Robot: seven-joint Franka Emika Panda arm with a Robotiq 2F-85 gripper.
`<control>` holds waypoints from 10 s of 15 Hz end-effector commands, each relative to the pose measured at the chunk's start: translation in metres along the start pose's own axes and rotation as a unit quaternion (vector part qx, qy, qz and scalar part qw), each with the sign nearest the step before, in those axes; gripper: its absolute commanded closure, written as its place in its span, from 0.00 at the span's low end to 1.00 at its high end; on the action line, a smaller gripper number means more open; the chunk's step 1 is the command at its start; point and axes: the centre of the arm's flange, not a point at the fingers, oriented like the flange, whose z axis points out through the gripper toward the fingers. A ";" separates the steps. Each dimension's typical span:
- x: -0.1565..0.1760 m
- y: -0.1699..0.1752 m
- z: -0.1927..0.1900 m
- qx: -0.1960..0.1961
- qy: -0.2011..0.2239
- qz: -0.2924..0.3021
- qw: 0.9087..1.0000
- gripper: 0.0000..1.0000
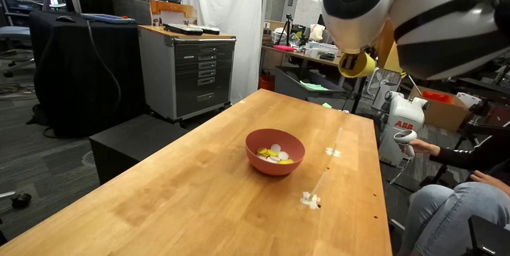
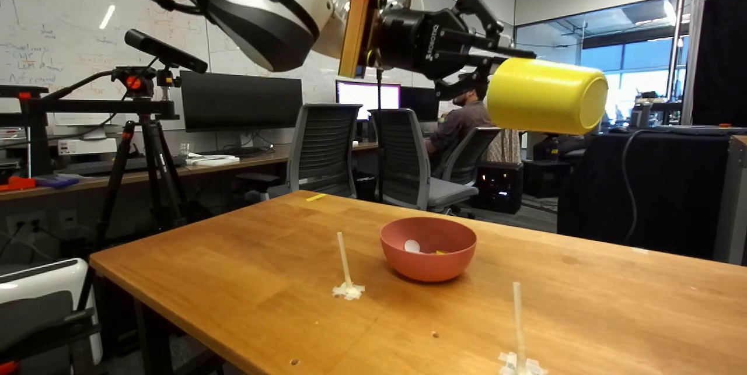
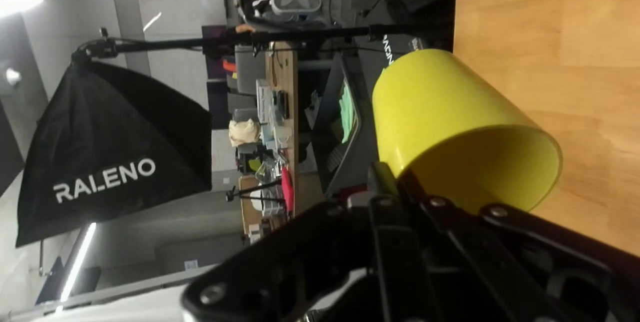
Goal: Pour the contents in the yellow cup into the pink bowl
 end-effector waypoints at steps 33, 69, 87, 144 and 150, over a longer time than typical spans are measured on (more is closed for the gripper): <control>0.005 0.031 0.077 0.277 -0.030 0.402 0.872 0.99; 0.023 -0.087 0.142 0.310 -0.195 0.508 0.780 0.99; 0.030 -0.087 0.168 0.323 -0.123 0.440 0.829 0.99; 0.007 -0.068 0.091 0.366 -0.096 0.250 0.891 0.00; 0.004 -0.030 0.007 0.386 -0.034 0.202 0.900 0.00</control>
